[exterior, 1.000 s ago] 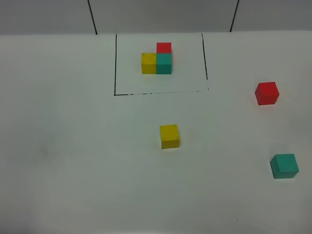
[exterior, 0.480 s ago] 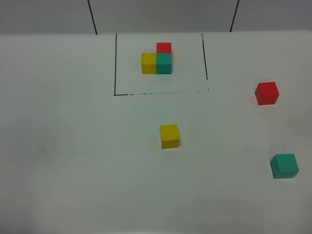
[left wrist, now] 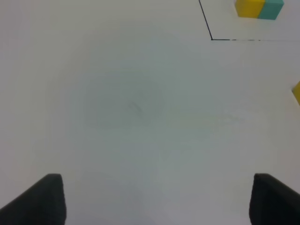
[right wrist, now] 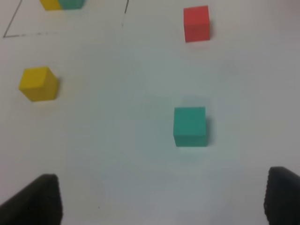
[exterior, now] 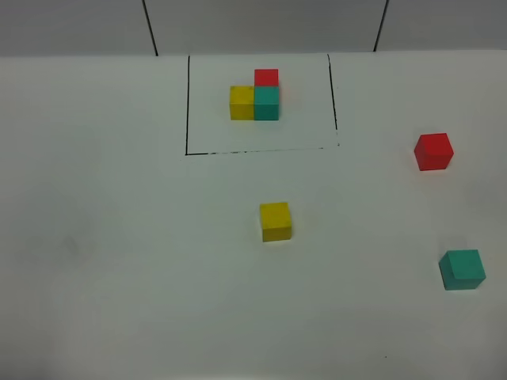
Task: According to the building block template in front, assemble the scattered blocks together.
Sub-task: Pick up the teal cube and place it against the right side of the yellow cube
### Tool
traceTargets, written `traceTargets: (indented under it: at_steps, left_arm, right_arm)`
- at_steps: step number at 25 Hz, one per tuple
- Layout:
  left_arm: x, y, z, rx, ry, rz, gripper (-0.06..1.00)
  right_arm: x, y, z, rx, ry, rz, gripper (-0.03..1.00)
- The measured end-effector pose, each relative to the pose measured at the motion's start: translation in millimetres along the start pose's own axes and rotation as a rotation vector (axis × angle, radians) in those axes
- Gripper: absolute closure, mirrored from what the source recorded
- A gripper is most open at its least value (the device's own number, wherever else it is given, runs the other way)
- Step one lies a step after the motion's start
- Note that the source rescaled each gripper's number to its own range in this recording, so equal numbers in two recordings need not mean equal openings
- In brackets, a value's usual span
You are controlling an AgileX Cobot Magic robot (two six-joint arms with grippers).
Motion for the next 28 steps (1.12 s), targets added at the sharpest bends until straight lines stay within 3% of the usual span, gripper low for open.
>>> traceTargets:
  at_steps: [4, 9, 14, 20, 28]
  left_arm:
    - [0.0, 0.0, 0.0, 0.000, 0.000, 0.000, 0.06]
    - [0.0, 0.0, 0.0, 0.000, 0.000, 0.000, 0.06]
    - [0.0, 0.0, 0.0, 0.000, 0.000, 0.000, 0.06]
    - [0.0, 0.0, 0.0, 0.000, 0.000, 0.000, 0.06]
    - [0.0, 0.0, 0.0, 0.000, 0.000, 0.000, 0.06]
  right_arm:
    - [-25.9, 9.7, -2.8, -0.019, 0.003, 0.139, 0.17]
    - [-81.6, 13.0, -12.0, -0.035, -0.016, 0.403, 0.06]
    - [-137.6, 17.6, -23.8, -0.015, -0.045, 0.611, 0.04]
    - [-186.5, 32.4, -31.5, -0.004, -0.053, 0.705, 0.04]
    - [-229.0, 15.5, -35.9, -0.007, -0.052, 0.778, 0.04]
Point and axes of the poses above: a point on each arm's last joint axis where the gripper is mounted, x pointing back along that axis away from the gripper, z along the wrist's bending axis when the last joint is at zero, y = z × x, the point moved 5 cm from there along -x, pointing out along that axis toward the gripper, and after that the axes turned 5 degrees about x, right-handed, at the moved point
